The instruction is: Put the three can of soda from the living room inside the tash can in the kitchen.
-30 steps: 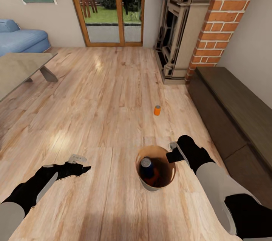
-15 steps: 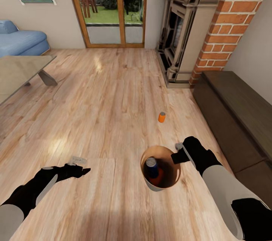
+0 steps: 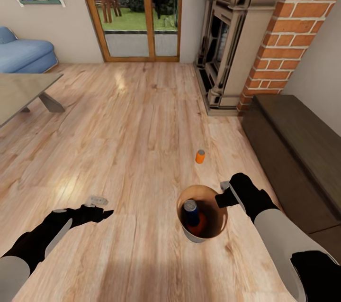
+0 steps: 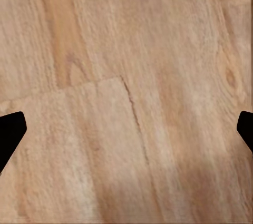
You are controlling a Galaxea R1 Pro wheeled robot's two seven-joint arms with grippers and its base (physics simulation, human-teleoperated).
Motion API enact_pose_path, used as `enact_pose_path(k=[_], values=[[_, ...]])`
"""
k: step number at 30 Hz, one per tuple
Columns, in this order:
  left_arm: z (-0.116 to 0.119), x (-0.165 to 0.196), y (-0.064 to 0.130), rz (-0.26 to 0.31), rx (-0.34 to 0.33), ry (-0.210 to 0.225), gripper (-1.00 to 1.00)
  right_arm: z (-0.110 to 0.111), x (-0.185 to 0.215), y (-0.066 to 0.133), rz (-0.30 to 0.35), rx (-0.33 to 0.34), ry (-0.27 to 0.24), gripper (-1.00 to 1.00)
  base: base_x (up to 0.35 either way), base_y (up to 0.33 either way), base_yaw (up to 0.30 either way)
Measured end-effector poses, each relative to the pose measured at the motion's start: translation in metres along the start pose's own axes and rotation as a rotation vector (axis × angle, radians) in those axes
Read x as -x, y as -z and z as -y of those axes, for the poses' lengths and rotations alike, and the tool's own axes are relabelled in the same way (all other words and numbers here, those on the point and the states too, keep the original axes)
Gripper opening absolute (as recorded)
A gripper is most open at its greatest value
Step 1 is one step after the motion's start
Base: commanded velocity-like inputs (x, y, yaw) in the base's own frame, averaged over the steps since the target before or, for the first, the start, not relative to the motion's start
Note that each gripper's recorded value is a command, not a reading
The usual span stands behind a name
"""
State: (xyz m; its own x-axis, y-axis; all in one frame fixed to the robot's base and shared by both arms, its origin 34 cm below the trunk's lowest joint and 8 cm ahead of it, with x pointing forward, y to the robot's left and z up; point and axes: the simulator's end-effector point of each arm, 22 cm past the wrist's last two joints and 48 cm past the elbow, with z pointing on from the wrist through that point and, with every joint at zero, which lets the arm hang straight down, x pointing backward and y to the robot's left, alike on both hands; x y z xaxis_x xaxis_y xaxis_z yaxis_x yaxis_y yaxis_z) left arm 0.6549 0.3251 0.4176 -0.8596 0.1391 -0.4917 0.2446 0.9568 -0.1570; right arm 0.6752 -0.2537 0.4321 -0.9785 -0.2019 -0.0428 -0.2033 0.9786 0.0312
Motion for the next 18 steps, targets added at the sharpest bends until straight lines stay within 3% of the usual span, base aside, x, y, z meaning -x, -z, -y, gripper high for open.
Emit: enact_pose_path(k=[9,18], values=[[0.0000,0.0017,0.0004,0.006,0.000,-0.002,1.00,-0.0012,0.0004,0.0008,0.001,0.006,-0.007,-1.00,0.306,-0.084,-0.096],[0.0009,0.0041,0.0020,0.011,0.000,-0.004,1.00,-0.0016,0.0040,0.0053,0.017,0.032,-0.054,-1.00,0.302,0.158,-0.228]])
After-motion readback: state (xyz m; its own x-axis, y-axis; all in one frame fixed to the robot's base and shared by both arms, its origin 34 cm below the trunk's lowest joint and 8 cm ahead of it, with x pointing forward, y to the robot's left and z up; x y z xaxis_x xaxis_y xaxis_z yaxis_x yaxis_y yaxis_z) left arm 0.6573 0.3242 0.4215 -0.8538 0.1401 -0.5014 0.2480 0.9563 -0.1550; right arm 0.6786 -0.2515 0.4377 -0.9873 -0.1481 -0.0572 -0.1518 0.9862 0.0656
